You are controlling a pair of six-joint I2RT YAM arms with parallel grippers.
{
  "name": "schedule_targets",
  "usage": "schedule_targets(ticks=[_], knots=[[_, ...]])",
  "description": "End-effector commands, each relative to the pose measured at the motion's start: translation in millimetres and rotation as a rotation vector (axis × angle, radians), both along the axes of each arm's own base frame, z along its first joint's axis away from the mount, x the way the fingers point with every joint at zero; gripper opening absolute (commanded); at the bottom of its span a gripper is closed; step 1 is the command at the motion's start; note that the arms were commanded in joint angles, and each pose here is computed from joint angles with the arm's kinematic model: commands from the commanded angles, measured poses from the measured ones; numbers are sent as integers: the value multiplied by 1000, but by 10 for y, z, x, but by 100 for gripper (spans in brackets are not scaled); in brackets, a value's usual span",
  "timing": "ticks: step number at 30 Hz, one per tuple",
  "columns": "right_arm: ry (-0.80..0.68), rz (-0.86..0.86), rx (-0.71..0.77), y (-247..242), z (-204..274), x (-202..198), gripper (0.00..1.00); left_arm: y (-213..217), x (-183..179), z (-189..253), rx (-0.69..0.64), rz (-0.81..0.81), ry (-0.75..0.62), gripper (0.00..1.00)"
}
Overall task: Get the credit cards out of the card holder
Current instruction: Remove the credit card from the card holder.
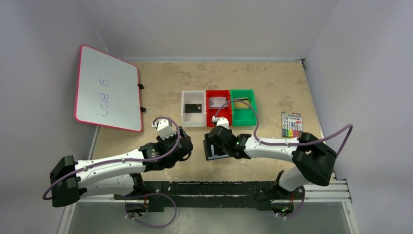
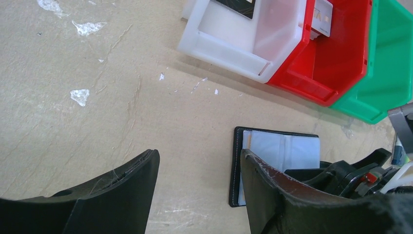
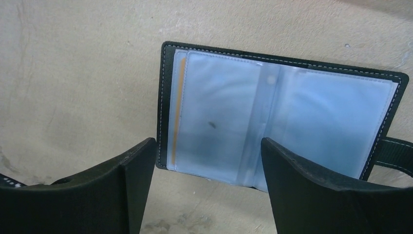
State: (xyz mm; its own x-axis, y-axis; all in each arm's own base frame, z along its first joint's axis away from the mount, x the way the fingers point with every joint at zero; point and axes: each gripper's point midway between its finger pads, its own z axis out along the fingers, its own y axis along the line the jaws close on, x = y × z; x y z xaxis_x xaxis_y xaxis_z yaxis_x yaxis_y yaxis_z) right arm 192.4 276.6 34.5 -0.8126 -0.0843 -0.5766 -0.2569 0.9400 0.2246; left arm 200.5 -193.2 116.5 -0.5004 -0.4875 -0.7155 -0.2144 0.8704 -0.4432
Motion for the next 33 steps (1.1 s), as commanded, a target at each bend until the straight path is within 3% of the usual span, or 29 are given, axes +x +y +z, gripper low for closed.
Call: schedule_targets(ticks=[1, 7, 15, 18, 22, 28, 33], knots=[[-26, -20, -71, -42, 6, 15, 81, 71, 39, 38, 0, 37, -21, 62], [-10, -6, -107, -10, -108, -18, 78, 85, 41, 43, 6, 40, -23, 61], [19, -20, -119, 9, -208, -54, 60, 85, 35, 28, 7, 38, -19, 61], [62, 12, -67, 87, -211, -153, 60, 80, 33, 30, 9, 34, -17, 61], [52, 7, -1, 148, -134, -155, 52, 70, 26, 22, 7, 30, -12, 61], [51, -25, 70, 175, -86, -109, 34, -44, 33, 31, -10, -5, -8, 61], [64, -36, 202, 197, 20, -34, 33, -129, 47, 35, -10, -25, -2, 61]])
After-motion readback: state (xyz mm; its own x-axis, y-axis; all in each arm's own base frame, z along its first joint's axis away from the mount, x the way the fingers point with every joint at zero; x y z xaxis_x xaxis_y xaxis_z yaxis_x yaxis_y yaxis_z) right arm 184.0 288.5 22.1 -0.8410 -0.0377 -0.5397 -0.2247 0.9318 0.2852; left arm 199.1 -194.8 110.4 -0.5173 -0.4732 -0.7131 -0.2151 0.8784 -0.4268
